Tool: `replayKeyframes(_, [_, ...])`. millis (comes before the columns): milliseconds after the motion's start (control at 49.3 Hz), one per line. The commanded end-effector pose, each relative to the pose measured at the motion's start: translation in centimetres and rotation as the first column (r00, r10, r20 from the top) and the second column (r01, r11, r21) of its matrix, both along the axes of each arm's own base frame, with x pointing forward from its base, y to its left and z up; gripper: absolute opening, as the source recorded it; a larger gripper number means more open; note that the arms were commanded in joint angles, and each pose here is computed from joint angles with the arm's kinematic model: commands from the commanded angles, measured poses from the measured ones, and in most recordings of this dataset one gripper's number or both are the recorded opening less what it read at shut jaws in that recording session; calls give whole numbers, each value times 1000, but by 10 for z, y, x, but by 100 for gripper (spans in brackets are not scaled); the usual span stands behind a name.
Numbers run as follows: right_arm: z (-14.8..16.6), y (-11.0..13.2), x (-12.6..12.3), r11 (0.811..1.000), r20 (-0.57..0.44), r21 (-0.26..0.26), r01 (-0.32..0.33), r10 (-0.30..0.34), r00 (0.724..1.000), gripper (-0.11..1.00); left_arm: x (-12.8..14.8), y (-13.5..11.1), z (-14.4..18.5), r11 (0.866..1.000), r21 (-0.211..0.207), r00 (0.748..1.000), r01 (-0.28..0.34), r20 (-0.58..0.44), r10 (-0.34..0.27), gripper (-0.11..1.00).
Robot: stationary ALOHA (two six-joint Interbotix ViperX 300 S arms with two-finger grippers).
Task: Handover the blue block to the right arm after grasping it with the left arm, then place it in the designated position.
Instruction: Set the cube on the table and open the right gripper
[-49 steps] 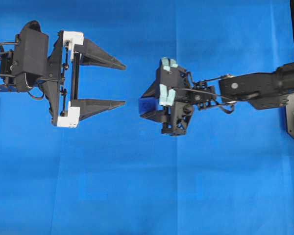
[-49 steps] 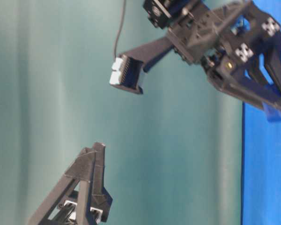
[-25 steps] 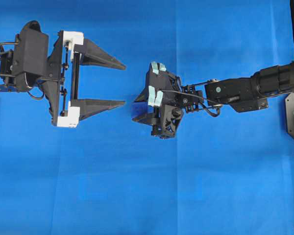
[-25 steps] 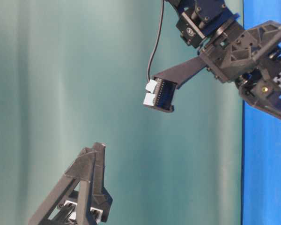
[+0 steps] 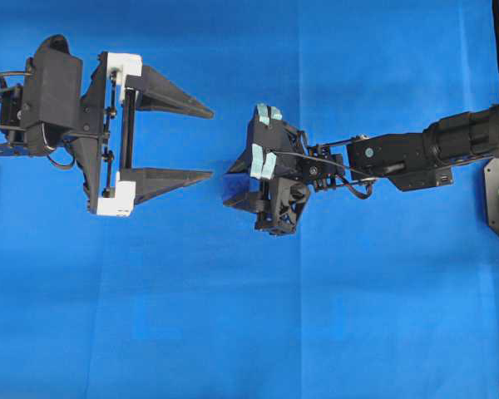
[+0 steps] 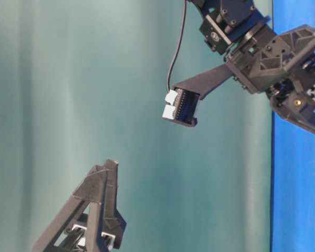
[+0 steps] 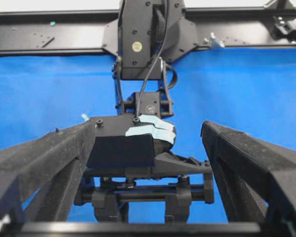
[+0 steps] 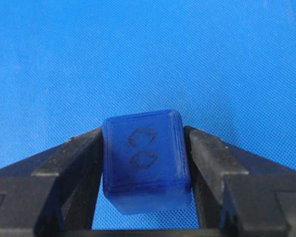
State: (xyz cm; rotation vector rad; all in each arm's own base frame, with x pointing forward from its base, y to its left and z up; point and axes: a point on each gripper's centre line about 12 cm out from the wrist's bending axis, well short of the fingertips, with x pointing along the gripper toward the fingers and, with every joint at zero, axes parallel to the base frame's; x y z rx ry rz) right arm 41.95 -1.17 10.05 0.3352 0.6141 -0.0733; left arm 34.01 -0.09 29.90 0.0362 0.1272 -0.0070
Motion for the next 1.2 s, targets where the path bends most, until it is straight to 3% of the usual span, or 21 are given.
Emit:
replayKeyframes(0, [13, 1, 8, 1000, 50, 2, -3, 3, 999, 43, -1, 0, 14, 1000, 3, 999, -1, 41, 1, 93])
replayKeyframes(243, [14, 0, 9, 1000, 58, 9, 4, -5, 998, 43, -1, 0, 15, 1000, 3, 999, -1, 44, 1, 93])
replayKeyframes(405, [20, -1, 9, 999, 68, 28, 26, -28, 997, 87, -1, 0, 15, 1000, 1, 999, -1, 44, 1, 93])
replayKeyframes(466, [24, -1, 7, 999, 72, 27, 26, -28, 997, 95, -1, 0, 15, 1000, 1, 999, -1, 44, 1, 93])
replayKeyframes(608, [38, -1, 3, 999, 81, 22, 31, -32, 996, 88, -1, 0, 15, 1000, 3, 999, -1, 43, 1, 93])
replayKeyframes(1176, [131, 0, -39, 998, 121, -40, 44, -39, 992, 89, -1, 0, 15, 1000, 1, 999, -1, 43, 1, 93])
